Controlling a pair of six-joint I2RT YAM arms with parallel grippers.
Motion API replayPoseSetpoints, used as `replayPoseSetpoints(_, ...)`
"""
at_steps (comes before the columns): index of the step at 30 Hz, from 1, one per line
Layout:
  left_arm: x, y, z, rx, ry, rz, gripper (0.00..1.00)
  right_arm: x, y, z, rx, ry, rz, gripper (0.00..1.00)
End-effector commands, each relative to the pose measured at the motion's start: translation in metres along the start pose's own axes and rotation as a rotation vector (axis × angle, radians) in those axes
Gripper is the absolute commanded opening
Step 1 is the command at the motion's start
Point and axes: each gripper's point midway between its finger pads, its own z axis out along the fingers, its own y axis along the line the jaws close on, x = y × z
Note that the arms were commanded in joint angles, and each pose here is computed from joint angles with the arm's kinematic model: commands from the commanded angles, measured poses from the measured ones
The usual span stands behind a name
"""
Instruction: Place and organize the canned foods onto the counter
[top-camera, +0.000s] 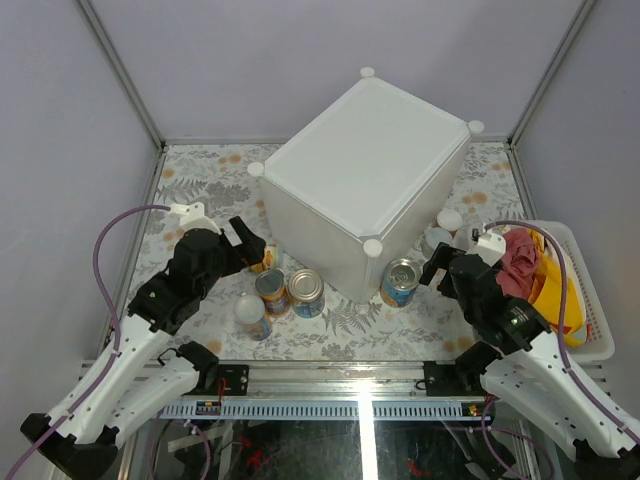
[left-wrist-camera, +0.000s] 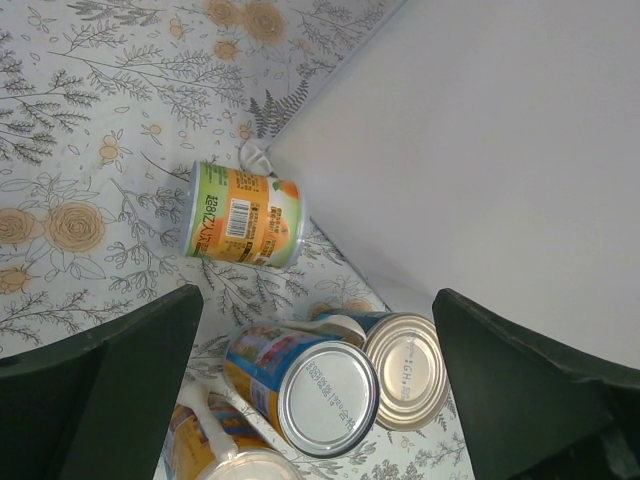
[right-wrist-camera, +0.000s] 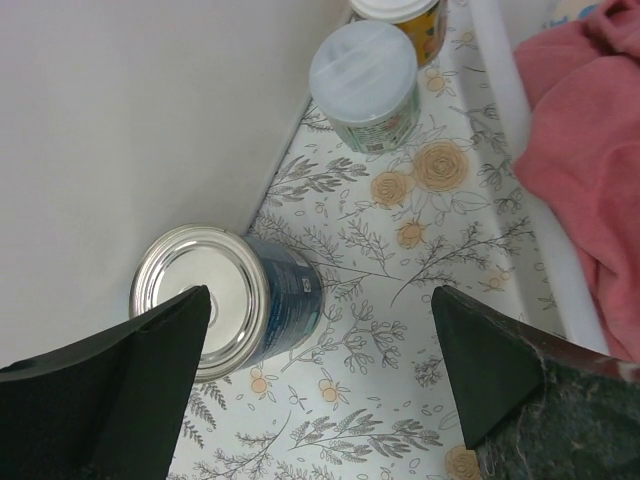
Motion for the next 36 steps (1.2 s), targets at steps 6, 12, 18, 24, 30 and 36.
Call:
replayPoseSetpoints(6,-0.004,-0.012,-0.008,0.047,0.021,-0.012,1.00,0.012,0.036,0.011,-0.168,0.036,-0.021,0.99)
replayPoseSetpoints(12,-0.003,-0.014,-0.006,0.056,0.029,-0.002,1.00,0.017,0.052,0.010,-0.262,0.051,-0.053,1.00)
replayPoseSetpoints(18,-0.003,-0.020,-0.005,0.077,0.044,0.007,1.00,0.026,0.071,0.009,-0.346,0.075,-0.114,1.00)
replayPoseSetpoints(24,-0.007,-0.026,-0.005,0.091,0.049,0.026,1.00,0.044,0.076,0.015,-0.311,0.100,-0.224,1.00)
replayPoseSetpoints(30,-0.006,-0.027,-0.004,0.090,0.060,0.039,1.00,0.050,0.077,0.018,-0.272,0.094,-0.304,1.00)
replayPoseSetpoints(36,-0.005,-0.027,-0.002,0.087,0.067,0.048,1.00,0.052,0.068,0.027,-0.217,0.074,-0.322,0.99)
